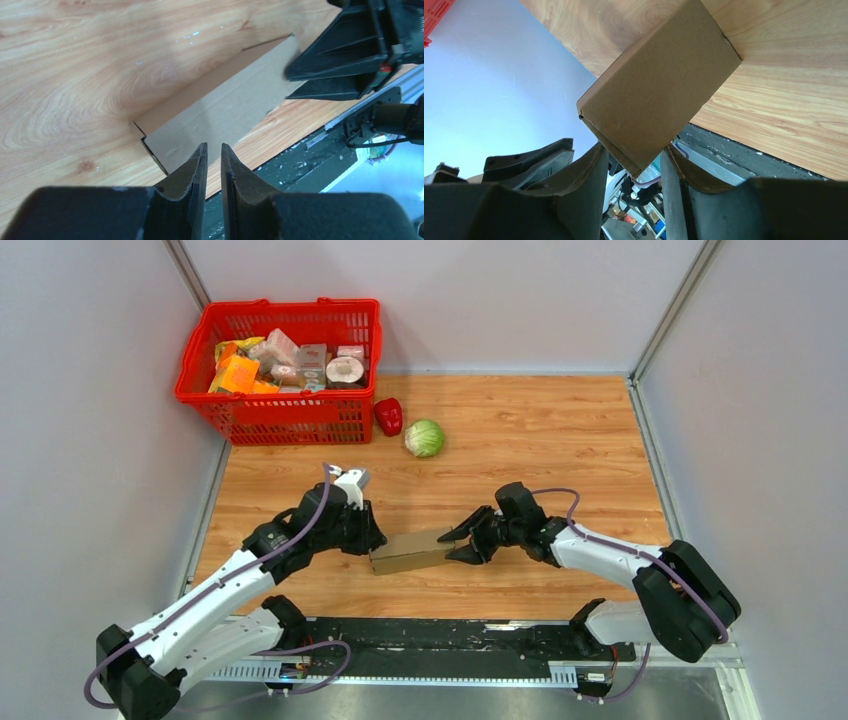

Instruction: Fold the paper box

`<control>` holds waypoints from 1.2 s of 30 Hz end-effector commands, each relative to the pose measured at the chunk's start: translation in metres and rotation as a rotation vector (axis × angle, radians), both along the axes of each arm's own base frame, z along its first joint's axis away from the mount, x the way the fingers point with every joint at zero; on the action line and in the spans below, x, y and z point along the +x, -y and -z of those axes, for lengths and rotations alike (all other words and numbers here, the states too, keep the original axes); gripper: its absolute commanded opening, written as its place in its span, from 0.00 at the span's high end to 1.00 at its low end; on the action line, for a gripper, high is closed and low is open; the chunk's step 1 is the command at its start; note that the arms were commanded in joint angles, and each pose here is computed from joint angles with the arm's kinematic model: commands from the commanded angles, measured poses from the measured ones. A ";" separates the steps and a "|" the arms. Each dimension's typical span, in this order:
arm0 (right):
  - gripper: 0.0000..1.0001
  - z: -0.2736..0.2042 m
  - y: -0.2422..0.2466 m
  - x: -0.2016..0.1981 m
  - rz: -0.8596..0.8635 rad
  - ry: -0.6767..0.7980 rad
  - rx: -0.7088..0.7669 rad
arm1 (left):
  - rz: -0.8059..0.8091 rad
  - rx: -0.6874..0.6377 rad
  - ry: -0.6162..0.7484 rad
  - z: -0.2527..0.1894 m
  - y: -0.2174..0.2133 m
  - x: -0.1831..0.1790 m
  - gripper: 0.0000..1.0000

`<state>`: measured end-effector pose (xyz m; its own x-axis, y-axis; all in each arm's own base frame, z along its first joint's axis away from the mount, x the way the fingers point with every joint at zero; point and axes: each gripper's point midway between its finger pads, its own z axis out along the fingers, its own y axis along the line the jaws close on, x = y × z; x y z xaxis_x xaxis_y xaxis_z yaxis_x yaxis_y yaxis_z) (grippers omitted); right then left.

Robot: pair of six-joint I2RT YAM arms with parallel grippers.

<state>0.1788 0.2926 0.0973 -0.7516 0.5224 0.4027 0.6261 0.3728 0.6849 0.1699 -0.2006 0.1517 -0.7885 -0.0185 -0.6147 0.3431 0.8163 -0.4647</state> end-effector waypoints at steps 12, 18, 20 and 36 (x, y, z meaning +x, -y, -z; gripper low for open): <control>0.55 0.000 0.002 0.012 -0.064 0.166 -0.023 | -0.070 -0.049 -0.043 0.042 -0.011 -0.011 0.85; 0.32 -0.035 -0.005 0.018 -0.328 0.564 0.013 | -0.085 -0.031 -0.068 0.062 -0.019 -0.018 0.86; 0.30 -0.045 -0.009 0.014 -0.441 0.657 0.031 | -0.084 -0.027 -0.075 0.068 -0.021 -0.021 0.86; 0.44 -0.008 -0.018 0.030 -0.485 0.616 0.026 | -0.050 0.021 -0.070 0.077 -0.027 -0.026 0.83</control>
<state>0.1956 0.3024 0.1000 -0.9902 0.0441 -0.1321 -0.0895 0.5251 0.8463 0.1599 -0.1887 0.1064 -0.7810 -0.1181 -0.6133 0.2925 0.7985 -0.5262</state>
